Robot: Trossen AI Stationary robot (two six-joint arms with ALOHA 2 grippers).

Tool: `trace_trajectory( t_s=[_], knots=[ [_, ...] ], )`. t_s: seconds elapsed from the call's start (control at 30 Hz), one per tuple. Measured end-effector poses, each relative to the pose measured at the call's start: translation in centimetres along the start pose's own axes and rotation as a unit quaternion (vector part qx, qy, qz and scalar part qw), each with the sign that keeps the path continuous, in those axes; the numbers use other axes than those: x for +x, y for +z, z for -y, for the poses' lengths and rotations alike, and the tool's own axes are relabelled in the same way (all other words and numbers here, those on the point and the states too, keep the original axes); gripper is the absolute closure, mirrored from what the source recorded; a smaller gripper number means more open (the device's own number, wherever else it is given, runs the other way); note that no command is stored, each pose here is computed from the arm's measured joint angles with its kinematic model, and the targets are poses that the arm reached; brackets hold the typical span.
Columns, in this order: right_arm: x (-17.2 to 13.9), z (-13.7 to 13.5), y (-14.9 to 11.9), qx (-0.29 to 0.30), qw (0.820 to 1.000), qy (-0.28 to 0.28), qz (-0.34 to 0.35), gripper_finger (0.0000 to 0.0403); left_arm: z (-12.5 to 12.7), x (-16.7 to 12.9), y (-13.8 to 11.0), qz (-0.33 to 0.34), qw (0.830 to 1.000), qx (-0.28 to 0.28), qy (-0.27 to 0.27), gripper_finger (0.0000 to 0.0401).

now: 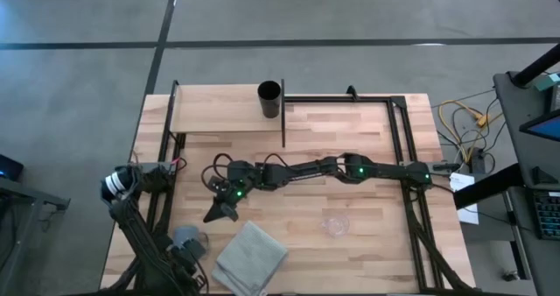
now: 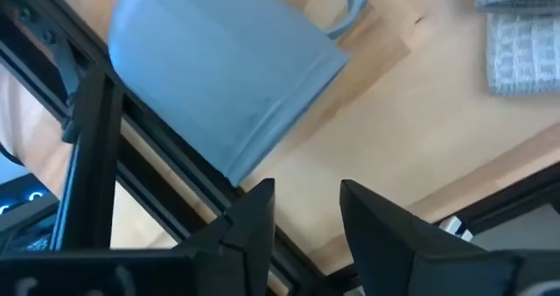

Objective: Stack small to large cups/mugs on shelf
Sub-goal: Put the blue mug on the shelf

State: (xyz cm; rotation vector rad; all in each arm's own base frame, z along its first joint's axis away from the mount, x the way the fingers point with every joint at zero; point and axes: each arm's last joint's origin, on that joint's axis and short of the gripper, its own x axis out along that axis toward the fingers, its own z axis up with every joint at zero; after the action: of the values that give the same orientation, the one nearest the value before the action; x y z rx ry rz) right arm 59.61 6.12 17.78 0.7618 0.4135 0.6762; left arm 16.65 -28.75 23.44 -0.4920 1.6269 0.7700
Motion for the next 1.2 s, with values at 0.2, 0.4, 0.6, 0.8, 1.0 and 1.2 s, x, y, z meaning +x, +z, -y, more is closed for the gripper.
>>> trace_trajectory(
  t_s=[0.2, 0.4, 0.6, 0.8, 1.0, 1.2],
  knots=[
    [-0.4, 0.4, 0.3, 0.001, 1.0, -0.003, 0.003, 0.0394, 0.7, 1.0, 0.0, 0.011, 1.0, -0.001, 0.018, 0.031],
    [-1.1, 0.9, 0.9, 0.016, 1.0, -0.002, 0.003, 0.0394, 1.6, 1.9, -0.2, 0.008, 0.999, 0.019, 0.034, 0.0327],
    [-1.7, 1.5, 1.4, 0.027, 1.0, -0.006, 0.009, 0.0394, 1.3, 0.4, -0.2, 0.002, 1.0, 0.02, 0.009, 0.0329],
    [-2.3, 2.0, 1.9, 0.04, 0.999, -0.01, 0.015, 0.0394, 1.4, 0.2, -0.4, -0.005, 1.0, 0.009, -0.006, 0.0323],
    [-2.1, 1.8, 1.8, 0.042, 0.999, -0.008, 0.013, 0.0394, 2.3, -0.5, -0.9, -0.031, 0.995, -0.026, -0.091, 0.0311],
    [-2.1, 1.8, 1.8, 0.042, 0.999, -0.007, 0.012, 0.0394, 1.8, -2.2, -2.0, 0.06, 0.971, -0.119, -0.201, 0.031]
  ],
)
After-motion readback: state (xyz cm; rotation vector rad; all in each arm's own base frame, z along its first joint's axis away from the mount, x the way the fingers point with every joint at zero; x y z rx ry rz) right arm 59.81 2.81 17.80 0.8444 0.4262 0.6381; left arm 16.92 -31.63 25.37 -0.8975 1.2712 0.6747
